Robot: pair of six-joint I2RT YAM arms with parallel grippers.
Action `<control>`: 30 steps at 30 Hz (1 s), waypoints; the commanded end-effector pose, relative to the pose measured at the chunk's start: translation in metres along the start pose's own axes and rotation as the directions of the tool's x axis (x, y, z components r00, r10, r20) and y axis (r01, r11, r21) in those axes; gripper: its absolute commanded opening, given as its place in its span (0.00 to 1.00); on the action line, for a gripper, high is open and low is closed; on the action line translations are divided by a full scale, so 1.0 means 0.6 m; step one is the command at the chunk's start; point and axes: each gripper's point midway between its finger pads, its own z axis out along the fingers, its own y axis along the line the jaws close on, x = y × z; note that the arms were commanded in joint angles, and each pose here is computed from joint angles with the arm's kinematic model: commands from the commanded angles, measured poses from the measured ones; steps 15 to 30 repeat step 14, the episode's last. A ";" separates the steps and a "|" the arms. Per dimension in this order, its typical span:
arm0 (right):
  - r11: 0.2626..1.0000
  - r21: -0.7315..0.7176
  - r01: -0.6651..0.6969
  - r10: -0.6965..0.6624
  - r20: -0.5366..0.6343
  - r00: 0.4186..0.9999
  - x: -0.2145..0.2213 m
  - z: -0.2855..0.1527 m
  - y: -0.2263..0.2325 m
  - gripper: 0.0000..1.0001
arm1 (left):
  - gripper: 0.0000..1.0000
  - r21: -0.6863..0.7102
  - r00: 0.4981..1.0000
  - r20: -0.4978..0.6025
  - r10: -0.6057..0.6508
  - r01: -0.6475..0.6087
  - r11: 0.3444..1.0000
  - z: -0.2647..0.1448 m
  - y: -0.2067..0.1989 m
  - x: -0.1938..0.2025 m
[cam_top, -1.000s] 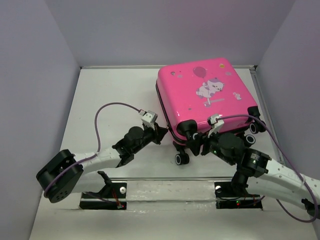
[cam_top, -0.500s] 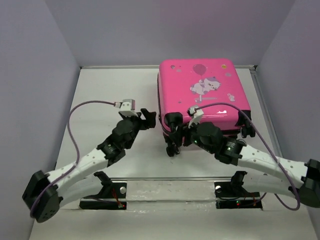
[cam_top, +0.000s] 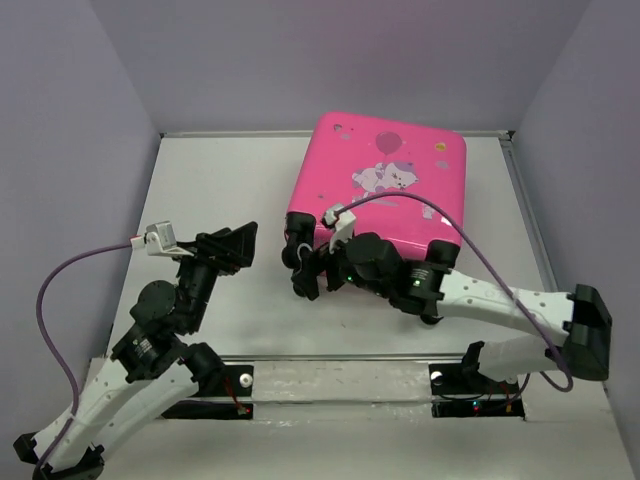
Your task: Pack the luggage
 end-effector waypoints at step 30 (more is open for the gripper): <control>0.959 0.198 -0.202 0.034 0.627 0.778 -0.173 -0.446 -0.185 1.00 | 0.99 0.155 0.998 -0.031 0.055 -0.050 0.987 -0.014 -0.081 -0.052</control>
